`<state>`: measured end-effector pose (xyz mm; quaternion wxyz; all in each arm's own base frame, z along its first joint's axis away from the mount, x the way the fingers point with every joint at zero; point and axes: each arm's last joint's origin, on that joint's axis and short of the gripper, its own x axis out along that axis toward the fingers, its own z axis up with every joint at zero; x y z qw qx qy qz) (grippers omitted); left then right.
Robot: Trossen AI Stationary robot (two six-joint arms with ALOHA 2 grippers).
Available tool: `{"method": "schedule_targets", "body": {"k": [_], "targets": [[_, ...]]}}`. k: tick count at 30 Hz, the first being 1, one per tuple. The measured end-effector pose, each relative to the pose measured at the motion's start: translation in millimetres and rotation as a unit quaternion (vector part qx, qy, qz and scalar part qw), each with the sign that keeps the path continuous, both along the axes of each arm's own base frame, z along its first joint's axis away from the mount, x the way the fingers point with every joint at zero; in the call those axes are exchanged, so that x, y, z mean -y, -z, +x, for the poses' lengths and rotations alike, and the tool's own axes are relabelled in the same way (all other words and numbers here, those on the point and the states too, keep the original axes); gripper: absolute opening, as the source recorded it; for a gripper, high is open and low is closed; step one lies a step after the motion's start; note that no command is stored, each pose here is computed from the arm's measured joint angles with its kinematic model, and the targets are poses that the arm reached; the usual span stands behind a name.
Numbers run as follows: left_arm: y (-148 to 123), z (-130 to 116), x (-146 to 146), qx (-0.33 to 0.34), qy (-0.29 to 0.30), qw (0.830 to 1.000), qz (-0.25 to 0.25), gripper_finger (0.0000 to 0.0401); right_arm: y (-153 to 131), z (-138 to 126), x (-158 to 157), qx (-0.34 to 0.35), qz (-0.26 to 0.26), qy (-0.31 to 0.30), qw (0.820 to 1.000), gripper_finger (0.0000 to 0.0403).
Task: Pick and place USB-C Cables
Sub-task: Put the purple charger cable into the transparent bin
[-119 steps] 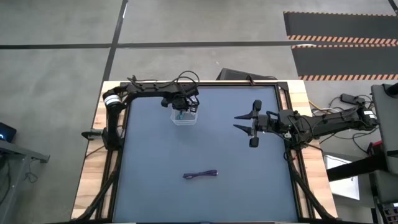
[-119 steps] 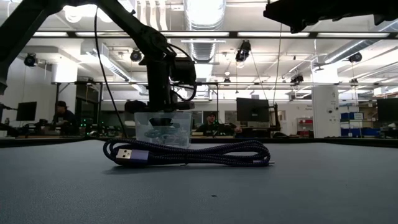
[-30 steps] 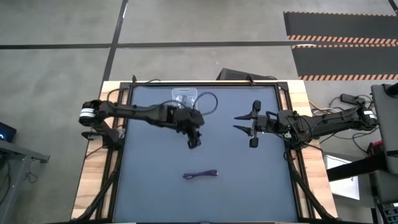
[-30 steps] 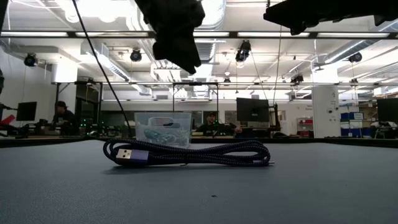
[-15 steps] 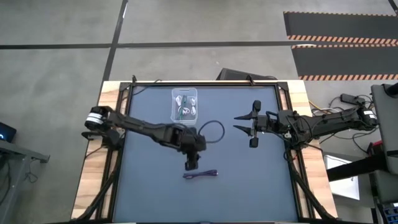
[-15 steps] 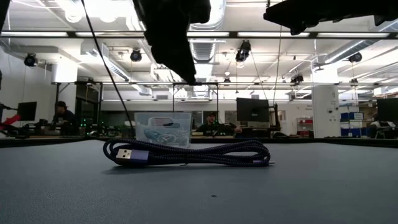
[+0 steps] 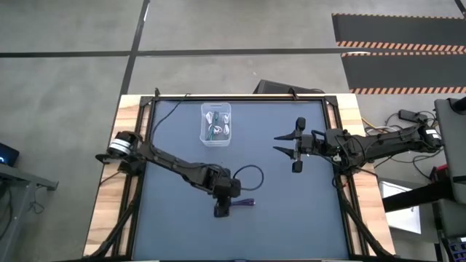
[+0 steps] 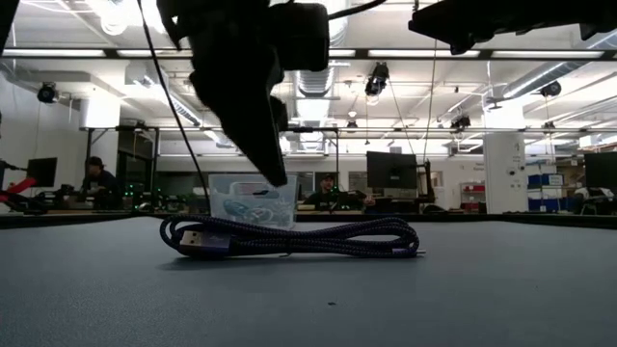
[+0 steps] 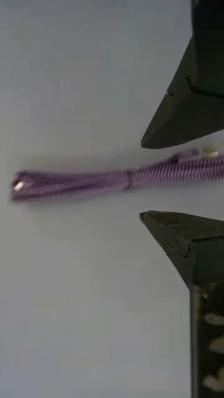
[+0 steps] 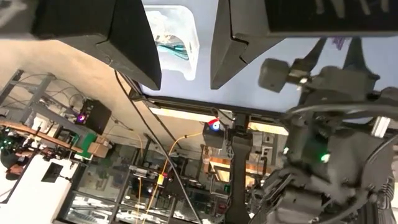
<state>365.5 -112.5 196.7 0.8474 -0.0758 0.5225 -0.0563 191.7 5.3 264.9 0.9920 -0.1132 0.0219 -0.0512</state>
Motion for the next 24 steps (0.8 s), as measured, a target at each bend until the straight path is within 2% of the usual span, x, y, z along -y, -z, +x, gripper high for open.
{"method": "schedule_targets", "body": {"k": [4, 14, 24], "targets": [[9, -1, 9, 0.011, -0.004, 1.0, -0.013, 0.016, 0, 0, 0, 0.0, 0.002, 0.0, 1.0, 0.013], [39, -8, 11, 0.038, -0.041, 0.998, -0.043, 0.016, -1, 0, 0, 0.004, 0.002, 0.0, 1.0, 0.013], [52, -14, 9, 0.055, -0.042, 0.996, -0.051, 0.016, -1, 0, 0, 0.004, 0.002, 0.0, 1.0, 0.013]]}}
